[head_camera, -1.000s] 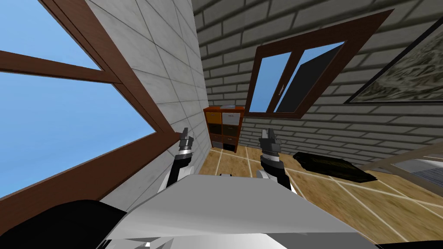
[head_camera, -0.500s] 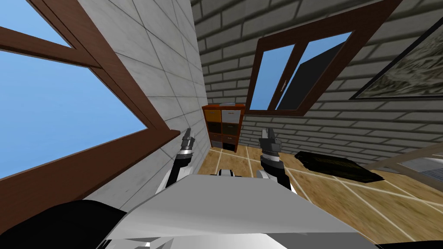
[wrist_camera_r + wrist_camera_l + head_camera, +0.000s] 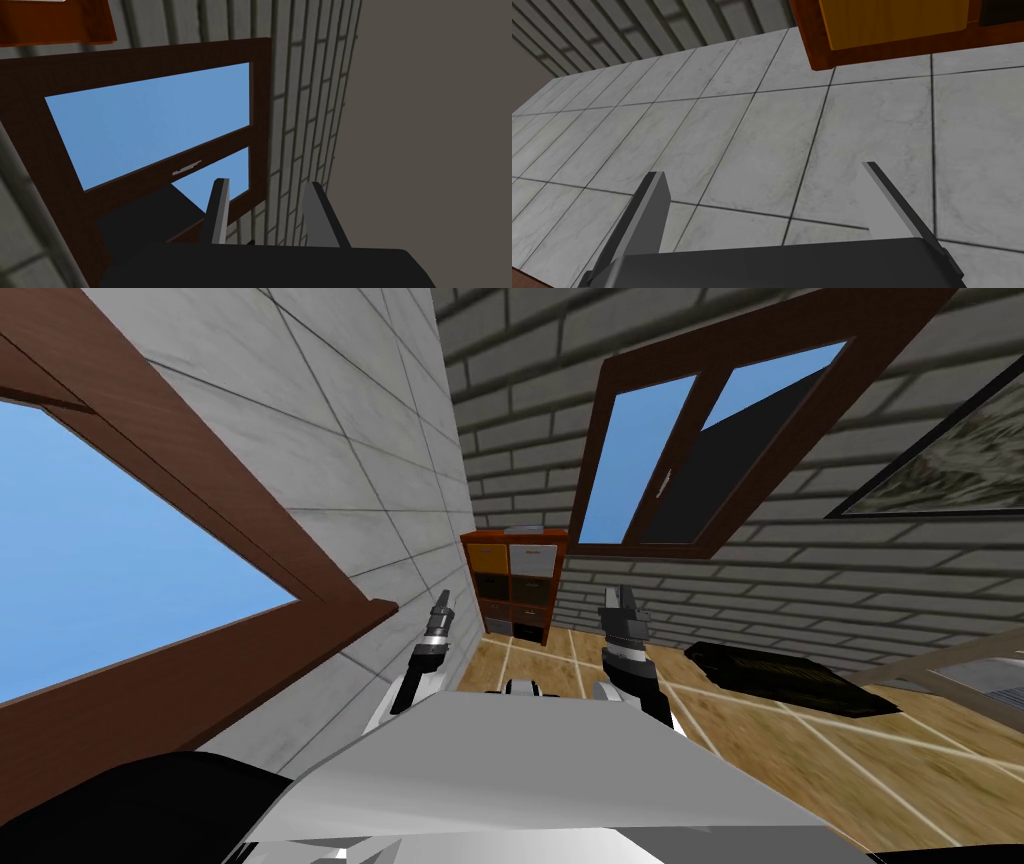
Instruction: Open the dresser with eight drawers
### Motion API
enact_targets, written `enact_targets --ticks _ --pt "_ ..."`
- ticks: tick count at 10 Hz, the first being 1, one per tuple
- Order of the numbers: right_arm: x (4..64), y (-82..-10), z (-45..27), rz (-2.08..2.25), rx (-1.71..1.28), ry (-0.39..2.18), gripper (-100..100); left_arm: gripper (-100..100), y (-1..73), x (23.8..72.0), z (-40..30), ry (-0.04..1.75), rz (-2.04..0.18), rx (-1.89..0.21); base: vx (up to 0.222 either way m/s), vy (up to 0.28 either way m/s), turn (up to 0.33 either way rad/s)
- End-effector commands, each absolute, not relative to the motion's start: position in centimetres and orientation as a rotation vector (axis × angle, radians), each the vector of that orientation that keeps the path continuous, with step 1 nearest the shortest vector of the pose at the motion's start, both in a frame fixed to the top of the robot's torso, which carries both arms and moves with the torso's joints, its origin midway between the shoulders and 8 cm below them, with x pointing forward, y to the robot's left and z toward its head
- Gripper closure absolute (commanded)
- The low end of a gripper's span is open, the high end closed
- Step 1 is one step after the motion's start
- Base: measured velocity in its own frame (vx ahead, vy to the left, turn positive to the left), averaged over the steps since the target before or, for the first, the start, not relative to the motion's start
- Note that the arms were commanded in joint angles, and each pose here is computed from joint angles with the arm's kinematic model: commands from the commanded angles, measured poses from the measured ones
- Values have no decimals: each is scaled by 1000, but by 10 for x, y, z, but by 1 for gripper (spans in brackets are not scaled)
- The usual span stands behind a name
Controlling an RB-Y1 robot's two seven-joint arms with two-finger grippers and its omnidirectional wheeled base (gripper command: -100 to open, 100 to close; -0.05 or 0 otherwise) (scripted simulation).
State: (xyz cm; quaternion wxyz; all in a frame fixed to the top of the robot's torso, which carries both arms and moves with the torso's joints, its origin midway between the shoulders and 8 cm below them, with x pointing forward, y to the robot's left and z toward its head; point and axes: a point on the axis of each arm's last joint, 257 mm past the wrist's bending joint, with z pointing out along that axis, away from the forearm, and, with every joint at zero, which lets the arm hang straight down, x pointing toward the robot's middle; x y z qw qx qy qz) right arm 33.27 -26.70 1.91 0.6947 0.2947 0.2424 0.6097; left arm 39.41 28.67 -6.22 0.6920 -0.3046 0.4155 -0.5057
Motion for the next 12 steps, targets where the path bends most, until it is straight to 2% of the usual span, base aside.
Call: enact_targets --ticks 1,12 --pt "333 -267 19 1361 658 541 0 -100 289 402 -82 961 -1118 -694 113 -5 -31" --pt "333 -267 19 1361 658 541 0 -100 290 428 -158 1047 -1086 -788 109 -8 -23"
